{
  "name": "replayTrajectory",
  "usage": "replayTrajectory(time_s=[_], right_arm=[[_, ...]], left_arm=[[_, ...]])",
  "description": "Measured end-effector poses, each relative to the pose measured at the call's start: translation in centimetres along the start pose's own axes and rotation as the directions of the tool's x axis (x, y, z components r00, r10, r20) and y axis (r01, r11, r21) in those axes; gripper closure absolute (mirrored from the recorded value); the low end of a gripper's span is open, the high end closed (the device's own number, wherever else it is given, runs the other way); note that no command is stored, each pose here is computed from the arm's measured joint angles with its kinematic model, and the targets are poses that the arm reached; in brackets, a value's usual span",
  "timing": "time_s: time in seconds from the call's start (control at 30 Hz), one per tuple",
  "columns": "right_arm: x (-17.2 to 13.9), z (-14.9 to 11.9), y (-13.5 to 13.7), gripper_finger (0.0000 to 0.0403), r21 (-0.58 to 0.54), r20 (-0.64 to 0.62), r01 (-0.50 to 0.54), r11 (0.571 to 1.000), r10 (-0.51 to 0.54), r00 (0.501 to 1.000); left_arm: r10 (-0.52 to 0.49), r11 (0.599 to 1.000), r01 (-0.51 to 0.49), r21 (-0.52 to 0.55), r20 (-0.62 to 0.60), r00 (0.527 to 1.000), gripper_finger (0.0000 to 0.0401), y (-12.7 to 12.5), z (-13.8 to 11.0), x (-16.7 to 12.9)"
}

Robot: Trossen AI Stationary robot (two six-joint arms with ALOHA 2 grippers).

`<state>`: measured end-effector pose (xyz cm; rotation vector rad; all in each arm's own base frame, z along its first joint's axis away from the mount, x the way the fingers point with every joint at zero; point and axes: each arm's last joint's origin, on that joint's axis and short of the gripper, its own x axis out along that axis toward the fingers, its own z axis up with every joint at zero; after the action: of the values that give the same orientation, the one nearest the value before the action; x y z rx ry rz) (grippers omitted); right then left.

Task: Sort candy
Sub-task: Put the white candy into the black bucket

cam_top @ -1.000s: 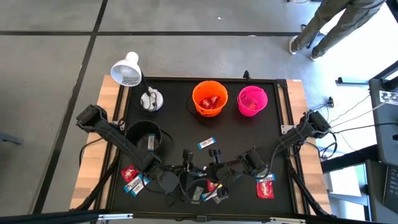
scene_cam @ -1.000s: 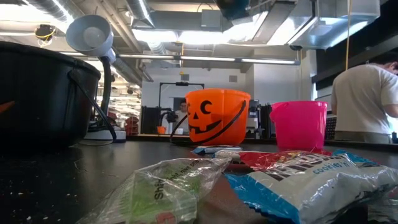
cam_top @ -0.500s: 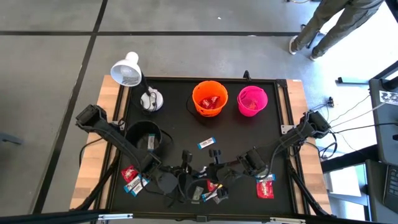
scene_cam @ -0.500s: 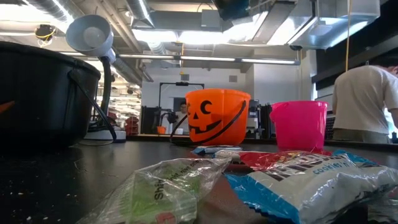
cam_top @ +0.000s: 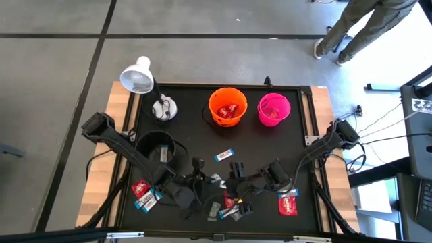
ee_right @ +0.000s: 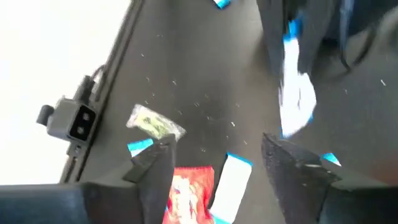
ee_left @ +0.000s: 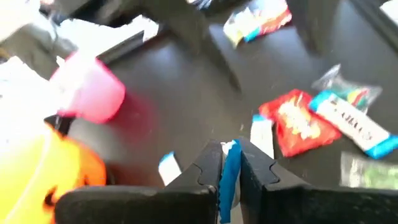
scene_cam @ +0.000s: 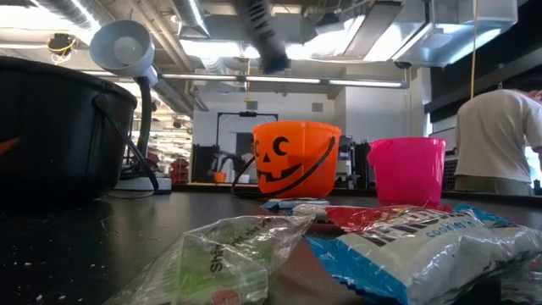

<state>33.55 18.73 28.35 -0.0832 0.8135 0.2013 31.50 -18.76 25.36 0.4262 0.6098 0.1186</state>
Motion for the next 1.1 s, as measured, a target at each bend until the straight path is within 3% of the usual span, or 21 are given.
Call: replayTrajectory(time_s=[0.3, 0.5, 0.63, 0.77, 1.1], right_arm=[[-0.4, -0.5, -0.2, 0.0150, 0.039, -0.056, 0.015, 0.999, -0.012, 0.998], [-0.4, -0.5, -0.2, 0.0150, 0.038, -0.057, 0.015, 0.999, -0.012, 0.998], [-0.4, -0.5, -0.2, 0.0150, 0.038, -0.057, 0.015, 0.999, -0.012, 0.998], [-0.4, -0.5, -0.2, 0.0150, 0.038, -0.057, 0.014, 0.999, -0.012, 0.998], [-0.4, -0.6, -0.2, 0.0150, 0.040, -0.060, 0.016, 0.999, -0.013, 0.998]], left_arm=[[0.043, 0.979, -0.074, -0.191, -0.160, 0.986, 0.0385, 4.4, -1.4, -5.5], [0.102, 0.931, -0.184, -0.316, -0.258, 0.961, 0.0385, 8.3, -3.4, -10.8], [0.164, 0.873, -0.305, -0.380, -0.360, 0.918, 0.0385, 10.6, -5.4, -13.4], [0.156, 0.825, -0.359, -0.436, -0.435, 0.887, 0.0385, 11.6, -6.5, -14.6], [0.147, 0.812, -0.378, -0.445, -0.470, 0.870, 0.0375, 11.7, -6.7, -14.7]])
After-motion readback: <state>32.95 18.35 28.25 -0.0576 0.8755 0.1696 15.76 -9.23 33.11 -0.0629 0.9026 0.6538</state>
